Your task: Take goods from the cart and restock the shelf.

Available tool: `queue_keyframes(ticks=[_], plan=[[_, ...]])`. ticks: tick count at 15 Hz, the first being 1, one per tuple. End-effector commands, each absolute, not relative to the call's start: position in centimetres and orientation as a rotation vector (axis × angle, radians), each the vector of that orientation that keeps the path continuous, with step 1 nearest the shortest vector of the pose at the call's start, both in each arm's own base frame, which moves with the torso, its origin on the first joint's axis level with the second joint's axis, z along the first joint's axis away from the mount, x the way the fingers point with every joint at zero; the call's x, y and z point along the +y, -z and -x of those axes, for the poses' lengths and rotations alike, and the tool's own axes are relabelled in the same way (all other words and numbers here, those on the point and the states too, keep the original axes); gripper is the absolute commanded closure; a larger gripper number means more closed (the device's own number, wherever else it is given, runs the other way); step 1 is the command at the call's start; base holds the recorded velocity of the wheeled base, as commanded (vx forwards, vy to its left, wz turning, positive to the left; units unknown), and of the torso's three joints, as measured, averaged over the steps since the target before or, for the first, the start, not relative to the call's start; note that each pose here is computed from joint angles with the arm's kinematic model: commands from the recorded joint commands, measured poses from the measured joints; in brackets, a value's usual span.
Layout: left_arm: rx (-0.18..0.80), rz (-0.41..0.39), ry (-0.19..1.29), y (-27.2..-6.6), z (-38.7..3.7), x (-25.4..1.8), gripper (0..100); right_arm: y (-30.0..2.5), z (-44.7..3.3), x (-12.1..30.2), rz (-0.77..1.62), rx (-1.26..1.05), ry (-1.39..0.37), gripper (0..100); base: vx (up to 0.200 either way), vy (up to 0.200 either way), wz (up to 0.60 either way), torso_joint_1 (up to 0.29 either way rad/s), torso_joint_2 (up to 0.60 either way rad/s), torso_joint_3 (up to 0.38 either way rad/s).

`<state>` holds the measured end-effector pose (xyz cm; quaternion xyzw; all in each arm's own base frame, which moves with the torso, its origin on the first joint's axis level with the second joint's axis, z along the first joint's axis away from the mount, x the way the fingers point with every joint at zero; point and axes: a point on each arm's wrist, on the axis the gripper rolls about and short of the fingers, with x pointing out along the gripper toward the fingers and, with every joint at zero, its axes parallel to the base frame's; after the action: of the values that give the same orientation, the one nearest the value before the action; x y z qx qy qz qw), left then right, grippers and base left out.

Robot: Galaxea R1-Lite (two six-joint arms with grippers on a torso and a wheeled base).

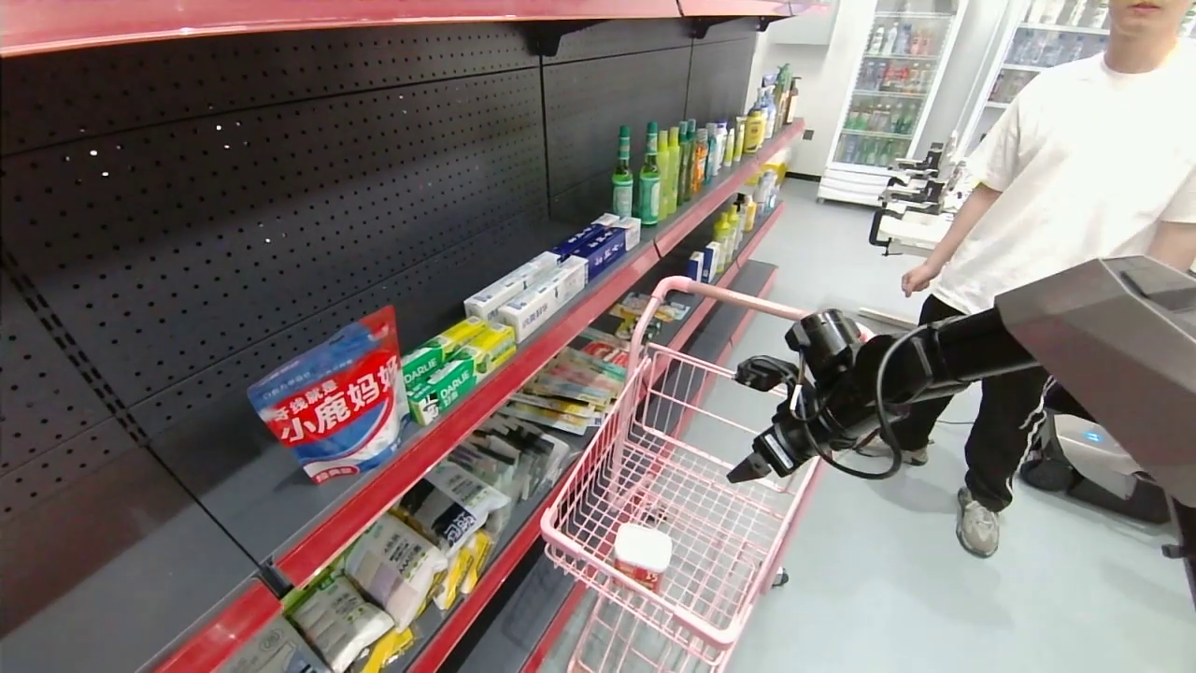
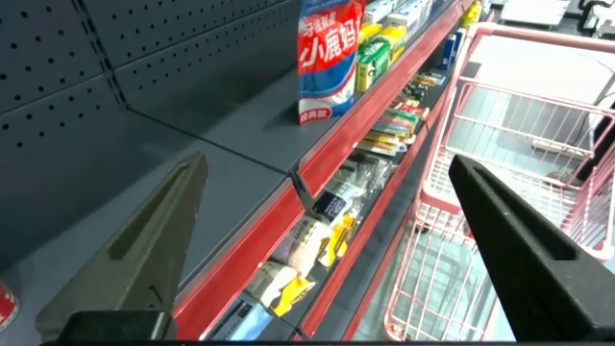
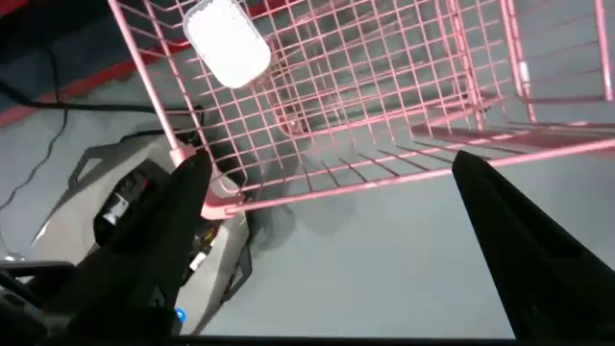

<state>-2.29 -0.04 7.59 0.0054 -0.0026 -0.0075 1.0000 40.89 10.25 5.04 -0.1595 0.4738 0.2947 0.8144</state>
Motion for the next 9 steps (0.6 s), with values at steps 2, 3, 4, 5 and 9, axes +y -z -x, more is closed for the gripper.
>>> queue_keyframes(ticks=[2, 3, 4, 5, 9], plan=[[-0.005, -0.009, 0.014, -7.6, 2.3, 0.0, 0, -2.6, -41.6, 11.0, 0.352, 1.047, -0.657, 0, 0.000, 0.000, 0.00, -0.095, 0.22, 0.122], [-0.005, -0.009, 0.015, -7.6, 2.3, 0.0, 0, -2.0, -41.7, 11.3, 0.366, 1.051, -0.673, 0, 0.000, 0.000, 0.00, -0.105, 0.23, 0.129], [-0.005, -0.009, 0.015, -7.6, 2.3, 0.0, 0, -1.9, -41.7, 11.3, 0.365, 1.053, -0.673, 0, 0.000, 0.000, 0.00, -0.095, 0.22, 0.115], [-0.003, -0.009, 0.015, -7.6, 2.3, 0.0, 0, -1.1, -41.7, 11.9, 0.391, 1.053, -0.720, 0, 0.000, 0.000, 0.00, -0.105, 0.26, 0.144], [-0.003, -0.009, 0.015, -7.6, 2.3, 0.0, 0, 0.0, -42.5, 13.7, 0.421, 1.030, -0.766, 0, 0.000, 0.000, 0.00, -0.138, 0.31, 0.171]])
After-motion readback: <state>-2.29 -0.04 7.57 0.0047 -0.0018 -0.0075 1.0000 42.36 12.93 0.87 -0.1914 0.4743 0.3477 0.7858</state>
